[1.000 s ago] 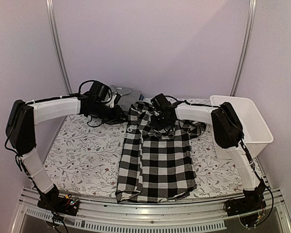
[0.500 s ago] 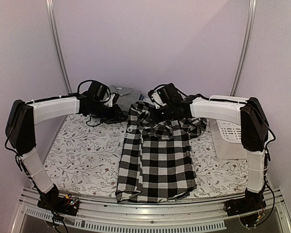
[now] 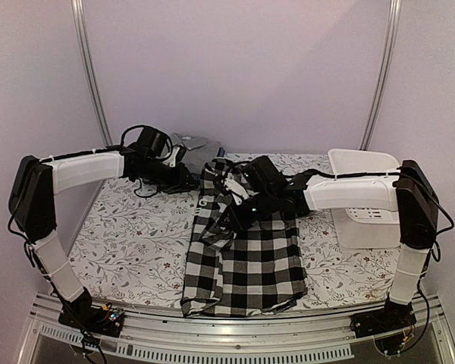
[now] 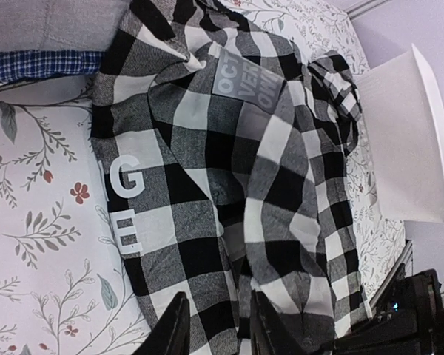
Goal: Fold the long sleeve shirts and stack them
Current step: Adjust the sleeve of the 1/3-folded shirt.
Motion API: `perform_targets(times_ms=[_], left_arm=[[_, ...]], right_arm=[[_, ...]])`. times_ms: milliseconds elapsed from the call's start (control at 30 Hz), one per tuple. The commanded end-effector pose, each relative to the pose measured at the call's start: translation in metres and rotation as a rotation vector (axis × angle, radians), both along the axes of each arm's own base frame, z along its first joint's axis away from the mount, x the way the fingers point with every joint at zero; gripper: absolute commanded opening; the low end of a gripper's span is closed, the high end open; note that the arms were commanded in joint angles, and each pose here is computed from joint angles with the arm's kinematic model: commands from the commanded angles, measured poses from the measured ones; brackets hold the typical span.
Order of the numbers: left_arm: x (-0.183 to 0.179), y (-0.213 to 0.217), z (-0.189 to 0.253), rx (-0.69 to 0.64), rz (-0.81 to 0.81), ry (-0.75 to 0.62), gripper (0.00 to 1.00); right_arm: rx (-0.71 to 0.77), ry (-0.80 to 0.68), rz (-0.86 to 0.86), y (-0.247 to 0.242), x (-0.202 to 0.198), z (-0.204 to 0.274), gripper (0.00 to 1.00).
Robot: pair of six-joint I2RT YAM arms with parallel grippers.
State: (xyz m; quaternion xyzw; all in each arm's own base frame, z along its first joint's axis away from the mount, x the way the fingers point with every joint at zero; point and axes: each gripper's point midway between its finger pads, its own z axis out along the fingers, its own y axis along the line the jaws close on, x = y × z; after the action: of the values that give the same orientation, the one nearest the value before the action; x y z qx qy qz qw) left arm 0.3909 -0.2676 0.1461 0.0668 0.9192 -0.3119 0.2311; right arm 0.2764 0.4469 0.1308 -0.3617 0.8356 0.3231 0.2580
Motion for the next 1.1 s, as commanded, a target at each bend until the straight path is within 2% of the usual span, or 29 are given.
perform_targets(times_ms=[0, 400, 667, 800, 933, 1067], left_arm=[[0.0, 0.0, -0.005, -0.011, -0.022, 0.008, 0.28], [-0.016, -0.001, -0.022, -0.017, -0.041, 0.052, 0.28], [-0.019, -0.006, -0.031, -0.029, -0.048, 0.066, 0.28], [-0.015, -0.01, -0.034, -0.031, -0.052, 0.069, 0.28], [0.003, -0.017, -0.038, -0.024, -0.049, 0.053, 0.28], [0.038, -0.027, -0.047, -0.006, -0.028, 0.023, 0.26]], right_arm=[[0.089, 0.045, 0.105, 0.011, -0.037, 0.019, 0.0], [0.117, 0.135, 0.224, 0.013, -0.089, 0.011, 0.0], [0.15, 0.15, 0.235, 0.027, -0.094, 0.018, 0.0], [0.112, 0.148, 0.207, 0.026, -0.09, 0.003, 0.0], [0.093, 0.149, 0.185, 0.024, -0.088, -0.006, 0.0], [0.085, 0.114, 0.139, 0.018, -0.08, -0.001, 0.0]])
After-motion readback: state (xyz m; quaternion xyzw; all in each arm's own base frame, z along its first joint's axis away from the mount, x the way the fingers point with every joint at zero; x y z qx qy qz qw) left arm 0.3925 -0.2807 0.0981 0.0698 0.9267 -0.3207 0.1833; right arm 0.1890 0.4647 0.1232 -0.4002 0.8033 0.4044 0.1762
